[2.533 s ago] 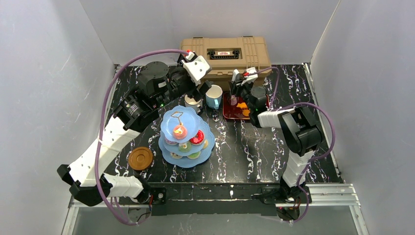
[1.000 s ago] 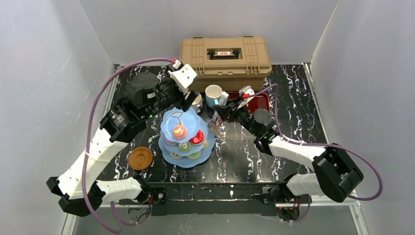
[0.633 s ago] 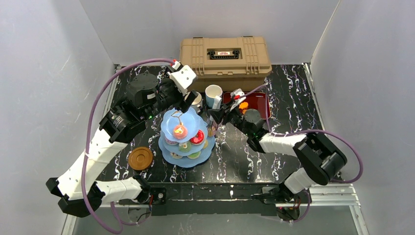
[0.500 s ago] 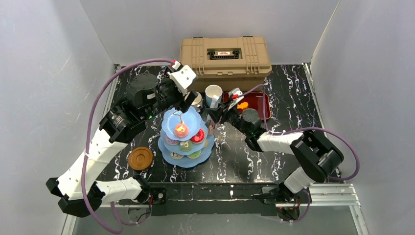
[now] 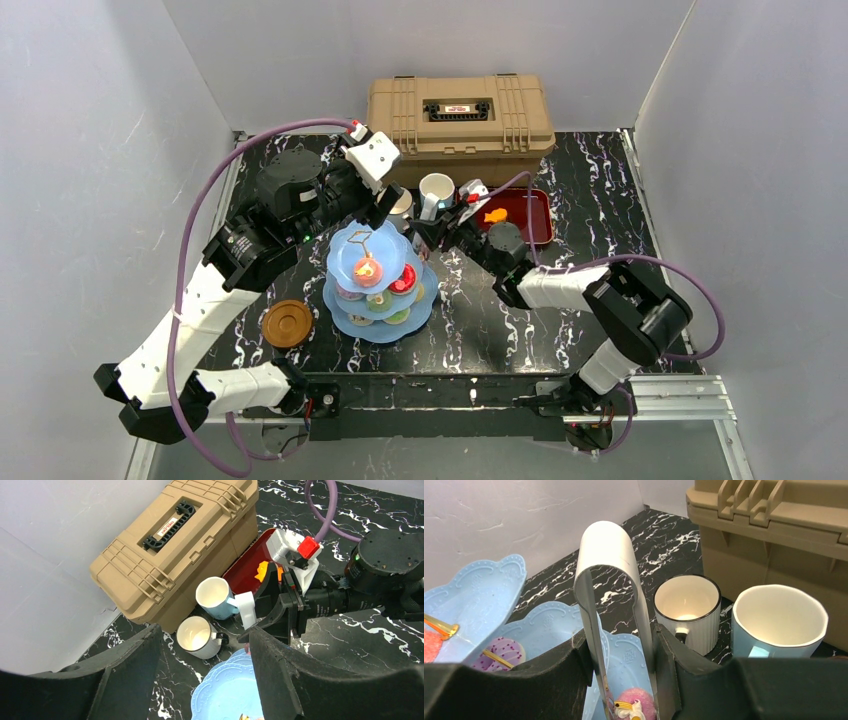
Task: Serve the afternoon tea
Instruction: Place the desert on the desert table.
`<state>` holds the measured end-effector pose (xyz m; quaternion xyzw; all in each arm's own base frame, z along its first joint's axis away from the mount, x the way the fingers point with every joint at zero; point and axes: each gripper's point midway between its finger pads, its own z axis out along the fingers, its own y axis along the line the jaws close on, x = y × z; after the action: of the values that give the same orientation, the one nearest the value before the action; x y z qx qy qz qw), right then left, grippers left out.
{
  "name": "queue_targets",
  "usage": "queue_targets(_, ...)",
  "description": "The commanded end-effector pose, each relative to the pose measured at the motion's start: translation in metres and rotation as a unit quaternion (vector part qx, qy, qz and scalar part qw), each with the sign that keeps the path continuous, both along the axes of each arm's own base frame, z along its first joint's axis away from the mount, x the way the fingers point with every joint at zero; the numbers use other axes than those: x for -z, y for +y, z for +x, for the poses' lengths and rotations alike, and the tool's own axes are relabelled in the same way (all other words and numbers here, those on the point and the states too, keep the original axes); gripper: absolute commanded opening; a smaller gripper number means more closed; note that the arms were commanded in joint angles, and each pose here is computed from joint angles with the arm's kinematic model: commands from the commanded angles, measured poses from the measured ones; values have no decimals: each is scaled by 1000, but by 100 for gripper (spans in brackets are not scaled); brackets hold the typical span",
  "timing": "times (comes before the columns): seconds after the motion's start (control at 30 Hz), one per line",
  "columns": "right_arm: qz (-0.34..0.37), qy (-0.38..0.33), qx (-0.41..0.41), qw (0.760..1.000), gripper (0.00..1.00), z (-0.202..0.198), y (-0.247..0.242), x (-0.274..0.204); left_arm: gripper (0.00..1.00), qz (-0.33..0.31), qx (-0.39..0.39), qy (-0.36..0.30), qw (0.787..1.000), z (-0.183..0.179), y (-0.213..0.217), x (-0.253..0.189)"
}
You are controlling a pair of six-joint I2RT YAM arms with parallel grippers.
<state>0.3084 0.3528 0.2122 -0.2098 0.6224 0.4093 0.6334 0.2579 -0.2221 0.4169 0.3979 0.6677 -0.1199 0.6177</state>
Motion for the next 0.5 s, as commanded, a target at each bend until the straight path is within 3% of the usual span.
queue_targets(0.0, 45, -37, -4, 998, 4, 1, 11, -32, 62, -16, 0, -13, 1000, -2, 3, -12)
queue_targets(0.1, 43, -32, 0, 999, 10, 1, 10, -26, 62, -17, -1, -13, 1000, -1, 3, -13)
queue_targets(0.27, 43, -30, 7, 999, 32, 0, 5, -27, 62, -17, 0, -13, 1000, -1, 2, -13)
queue_targets(0.47, 43, -33, 8, 999, 42, -1, 4, -29, 62, -19, 2, -14, 1000, -1, 1, -14)
